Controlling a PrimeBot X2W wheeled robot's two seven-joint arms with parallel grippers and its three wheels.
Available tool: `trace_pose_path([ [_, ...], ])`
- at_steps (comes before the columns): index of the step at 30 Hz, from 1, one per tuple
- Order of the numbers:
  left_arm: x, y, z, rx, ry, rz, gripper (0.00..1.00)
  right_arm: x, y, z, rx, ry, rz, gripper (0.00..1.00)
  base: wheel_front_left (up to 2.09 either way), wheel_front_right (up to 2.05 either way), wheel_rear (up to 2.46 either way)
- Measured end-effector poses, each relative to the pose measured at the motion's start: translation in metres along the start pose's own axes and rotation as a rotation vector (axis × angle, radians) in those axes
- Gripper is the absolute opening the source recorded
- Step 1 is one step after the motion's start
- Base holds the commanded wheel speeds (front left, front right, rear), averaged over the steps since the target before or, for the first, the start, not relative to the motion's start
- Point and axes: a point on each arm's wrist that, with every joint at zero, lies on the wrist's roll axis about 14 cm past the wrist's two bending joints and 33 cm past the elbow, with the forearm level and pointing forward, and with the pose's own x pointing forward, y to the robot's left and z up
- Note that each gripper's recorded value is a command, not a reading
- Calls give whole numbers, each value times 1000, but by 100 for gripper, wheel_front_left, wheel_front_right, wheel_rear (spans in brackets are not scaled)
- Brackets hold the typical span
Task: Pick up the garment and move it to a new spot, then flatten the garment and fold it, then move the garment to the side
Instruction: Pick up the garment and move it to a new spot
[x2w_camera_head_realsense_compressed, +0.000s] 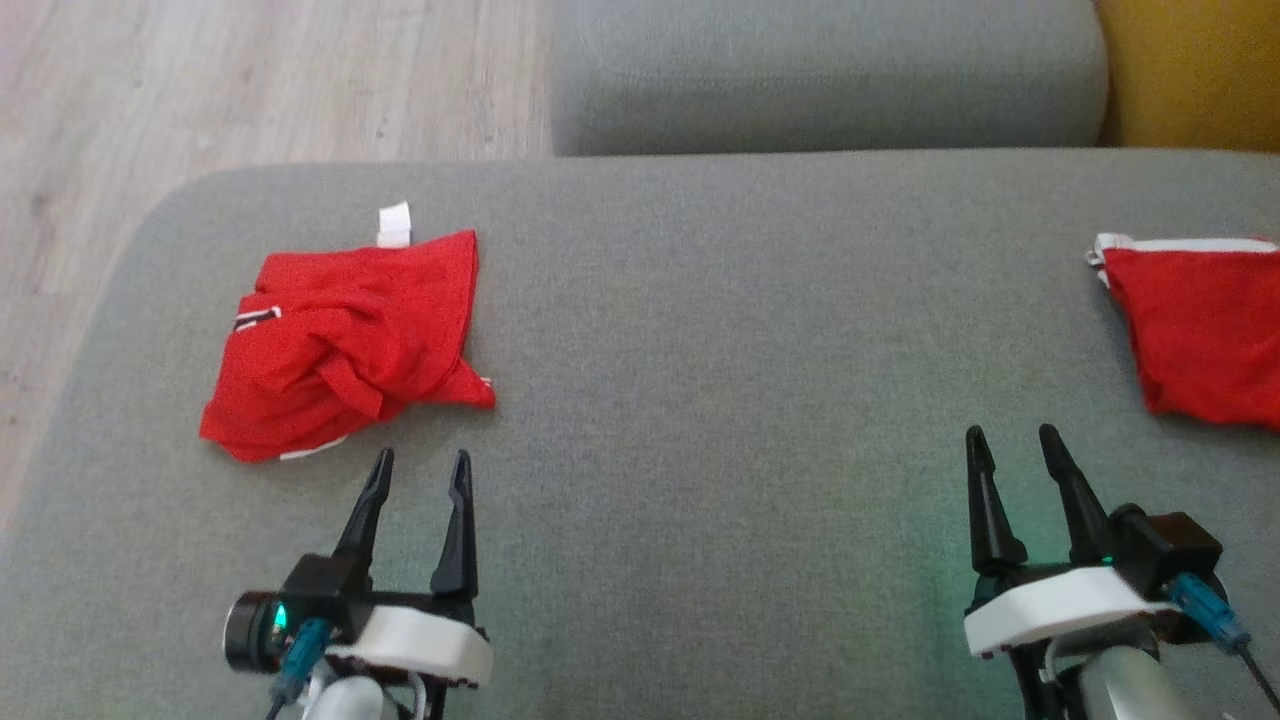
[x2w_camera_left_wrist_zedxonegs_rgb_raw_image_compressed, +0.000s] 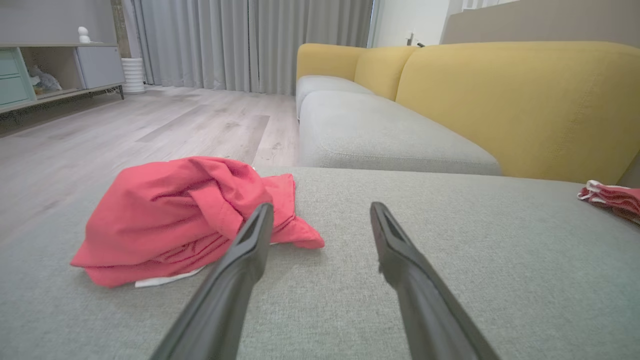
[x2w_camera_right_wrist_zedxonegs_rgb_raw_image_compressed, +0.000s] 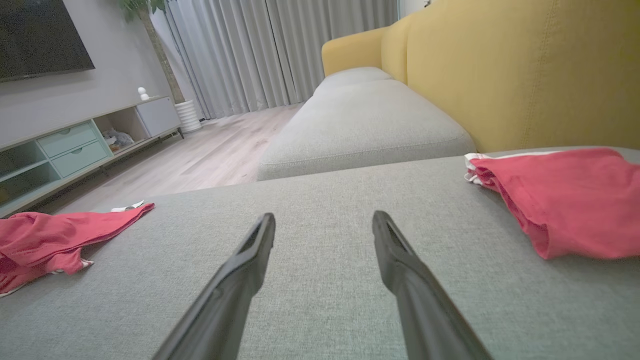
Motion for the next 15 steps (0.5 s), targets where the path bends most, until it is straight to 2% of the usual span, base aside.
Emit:
trace_pose_path([
  [4, 16, -7, -2, 35, 12, -51, 100, 5, -1, -9, 5, 25, 0, 100, 0, 0, 0],
  [9, 78, -22, 19, 153, 18, -184, 100, 27, -1, -11, 9, 27, 9, 100, 0, 0, 0],
  [13, 137, -20, 29, 281, 132, -241, 100, 47, -5, -11, 10, 21, 9, 100, 0, 0, 0],
  [15, 158, -15, 22, 280, 227, -235, 100, 53, -8, -14, 22, 26, 1, 100, 0, 0, 0],
])
